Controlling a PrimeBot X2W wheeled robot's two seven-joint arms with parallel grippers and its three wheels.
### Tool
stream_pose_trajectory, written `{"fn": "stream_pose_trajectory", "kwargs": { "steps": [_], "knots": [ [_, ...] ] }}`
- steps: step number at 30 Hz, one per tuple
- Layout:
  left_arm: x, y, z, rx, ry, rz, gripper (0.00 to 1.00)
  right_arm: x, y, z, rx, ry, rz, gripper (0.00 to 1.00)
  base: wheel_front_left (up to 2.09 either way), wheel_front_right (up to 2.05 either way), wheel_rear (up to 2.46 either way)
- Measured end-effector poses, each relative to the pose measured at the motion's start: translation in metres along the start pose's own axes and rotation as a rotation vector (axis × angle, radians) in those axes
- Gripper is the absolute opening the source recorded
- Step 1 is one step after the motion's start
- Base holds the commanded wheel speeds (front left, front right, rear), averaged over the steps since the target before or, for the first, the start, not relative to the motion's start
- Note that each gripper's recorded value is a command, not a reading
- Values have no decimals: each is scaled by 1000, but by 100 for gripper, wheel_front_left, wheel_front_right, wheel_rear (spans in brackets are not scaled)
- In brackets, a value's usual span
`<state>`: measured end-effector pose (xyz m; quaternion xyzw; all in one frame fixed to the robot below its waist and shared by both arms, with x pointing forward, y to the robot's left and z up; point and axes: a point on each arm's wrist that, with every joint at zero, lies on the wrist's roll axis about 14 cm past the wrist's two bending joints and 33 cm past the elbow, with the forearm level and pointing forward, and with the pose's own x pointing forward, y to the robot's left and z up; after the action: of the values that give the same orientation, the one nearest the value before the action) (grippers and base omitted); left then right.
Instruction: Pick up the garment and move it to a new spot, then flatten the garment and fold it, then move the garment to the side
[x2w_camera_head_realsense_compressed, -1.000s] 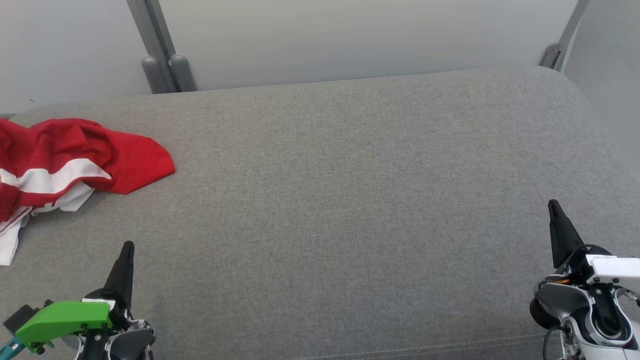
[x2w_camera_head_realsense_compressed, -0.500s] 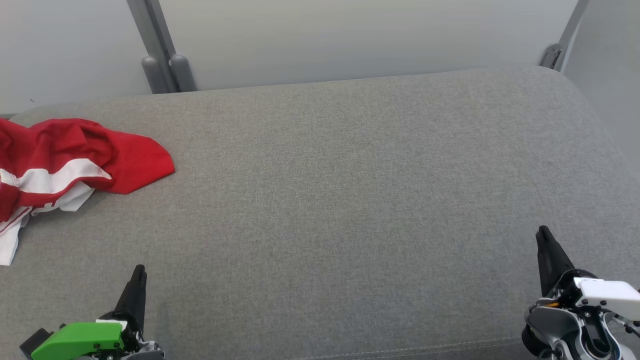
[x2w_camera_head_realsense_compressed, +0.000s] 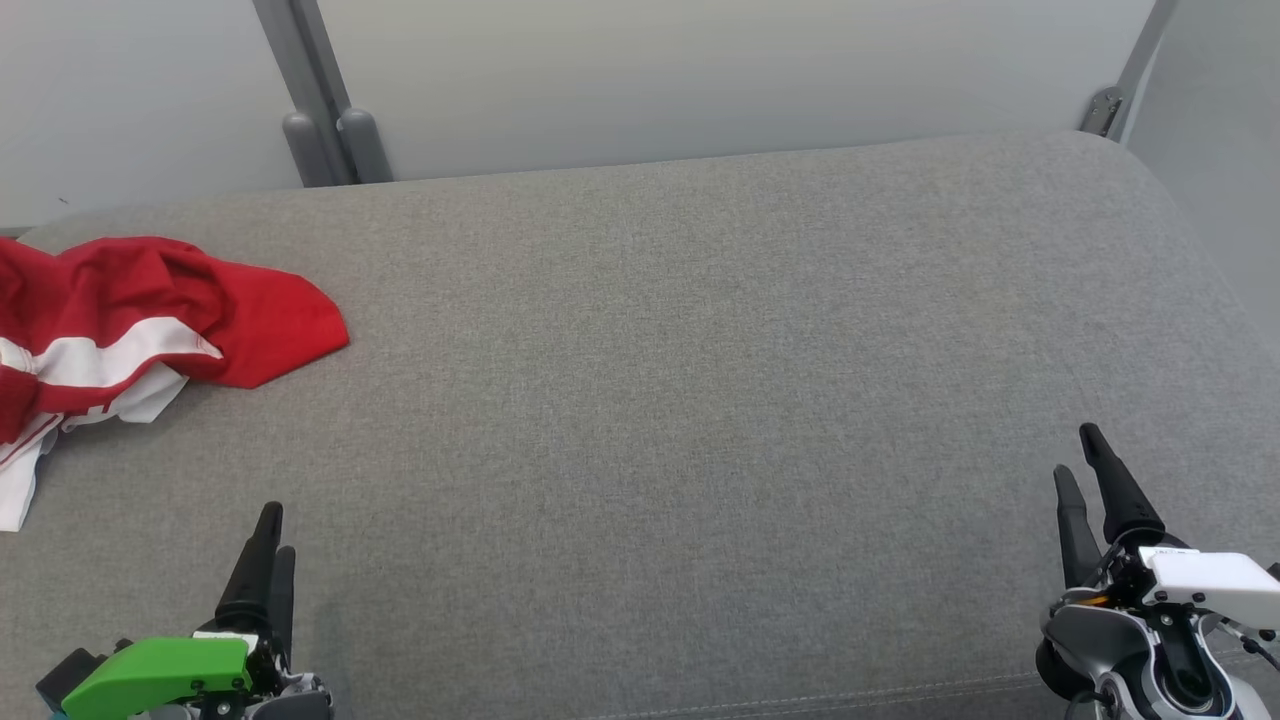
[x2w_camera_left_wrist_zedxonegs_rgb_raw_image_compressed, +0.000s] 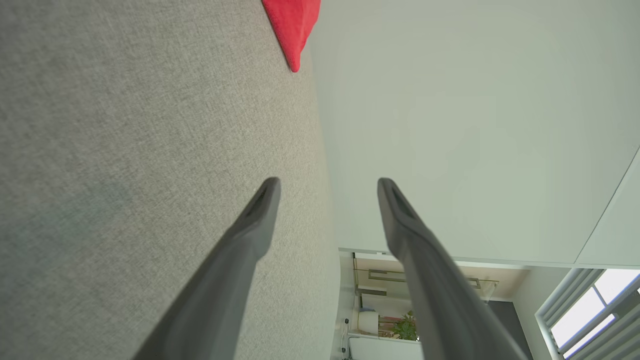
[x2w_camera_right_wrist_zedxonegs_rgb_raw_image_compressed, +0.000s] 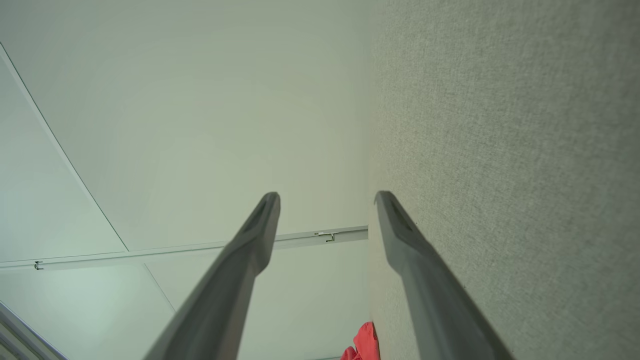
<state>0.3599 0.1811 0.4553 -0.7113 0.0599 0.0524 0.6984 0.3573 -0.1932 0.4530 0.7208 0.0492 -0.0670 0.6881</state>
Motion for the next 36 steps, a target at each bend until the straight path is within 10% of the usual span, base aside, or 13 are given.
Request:
{"fn": "stream_pose_trajectory", "kwargs": {
  "steps": [36],
  "knots": [
    [7, -45, -5, 572, -3, -141, 100, 4, 39, -19, -455, 44, 132, 100, 0, 0, 0]
  ]
}}
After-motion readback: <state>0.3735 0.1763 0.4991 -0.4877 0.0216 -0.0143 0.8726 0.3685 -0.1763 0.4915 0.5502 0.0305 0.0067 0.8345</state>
